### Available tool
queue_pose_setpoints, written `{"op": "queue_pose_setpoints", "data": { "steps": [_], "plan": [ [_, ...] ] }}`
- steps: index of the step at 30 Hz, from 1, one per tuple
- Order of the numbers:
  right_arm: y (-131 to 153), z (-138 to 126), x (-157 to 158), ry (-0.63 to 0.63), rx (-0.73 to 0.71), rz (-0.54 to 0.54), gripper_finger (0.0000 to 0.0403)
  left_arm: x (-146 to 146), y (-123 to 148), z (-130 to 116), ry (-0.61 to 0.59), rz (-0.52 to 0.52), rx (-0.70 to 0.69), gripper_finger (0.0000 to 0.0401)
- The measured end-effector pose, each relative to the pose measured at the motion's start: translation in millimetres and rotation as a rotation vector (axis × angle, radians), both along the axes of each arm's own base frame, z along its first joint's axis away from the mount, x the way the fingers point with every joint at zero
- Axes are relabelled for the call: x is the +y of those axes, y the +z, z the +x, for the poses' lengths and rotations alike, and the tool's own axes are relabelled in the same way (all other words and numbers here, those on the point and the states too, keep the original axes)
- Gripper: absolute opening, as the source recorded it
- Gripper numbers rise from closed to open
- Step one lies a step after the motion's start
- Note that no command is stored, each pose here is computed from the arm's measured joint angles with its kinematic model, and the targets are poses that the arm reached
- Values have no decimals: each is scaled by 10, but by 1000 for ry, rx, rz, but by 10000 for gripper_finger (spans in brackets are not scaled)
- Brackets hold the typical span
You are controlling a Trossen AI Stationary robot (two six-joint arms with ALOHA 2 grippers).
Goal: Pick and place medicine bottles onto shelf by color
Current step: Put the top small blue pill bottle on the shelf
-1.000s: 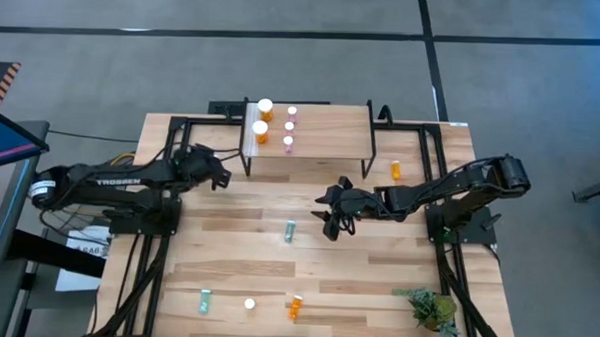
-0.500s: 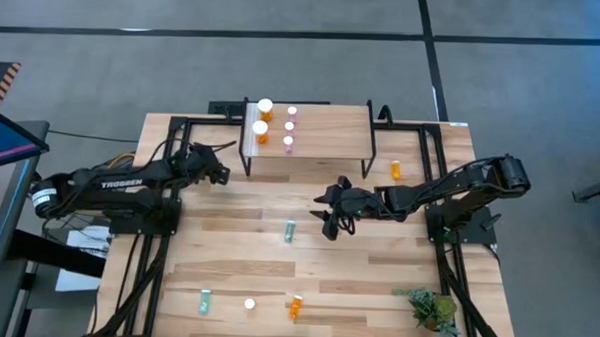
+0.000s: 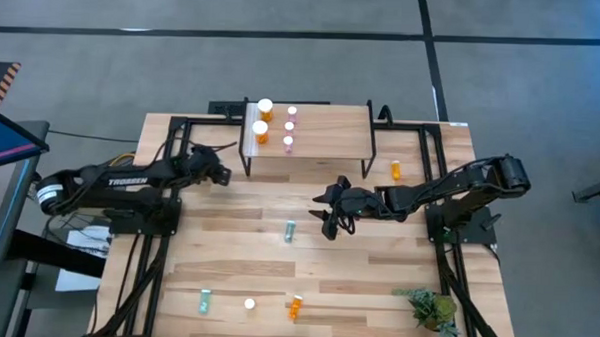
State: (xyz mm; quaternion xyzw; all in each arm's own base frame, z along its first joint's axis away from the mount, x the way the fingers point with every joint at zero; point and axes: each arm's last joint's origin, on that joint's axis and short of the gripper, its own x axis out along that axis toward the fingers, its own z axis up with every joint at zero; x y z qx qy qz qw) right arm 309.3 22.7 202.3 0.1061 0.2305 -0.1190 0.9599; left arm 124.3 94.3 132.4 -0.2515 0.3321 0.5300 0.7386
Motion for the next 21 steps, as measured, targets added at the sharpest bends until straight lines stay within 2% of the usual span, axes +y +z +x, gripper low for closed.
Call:
{"op": "queue_pose_setpoints", "data": {
  "steps": [16,21],
  "plan": [
    [-1,0,0,0,1,0,205,108,-242,110,-25,-76,64,237],
    [-1,0,0,0,1,0,205,112,-231,120,-38,-84,68,209]
  ]
}}
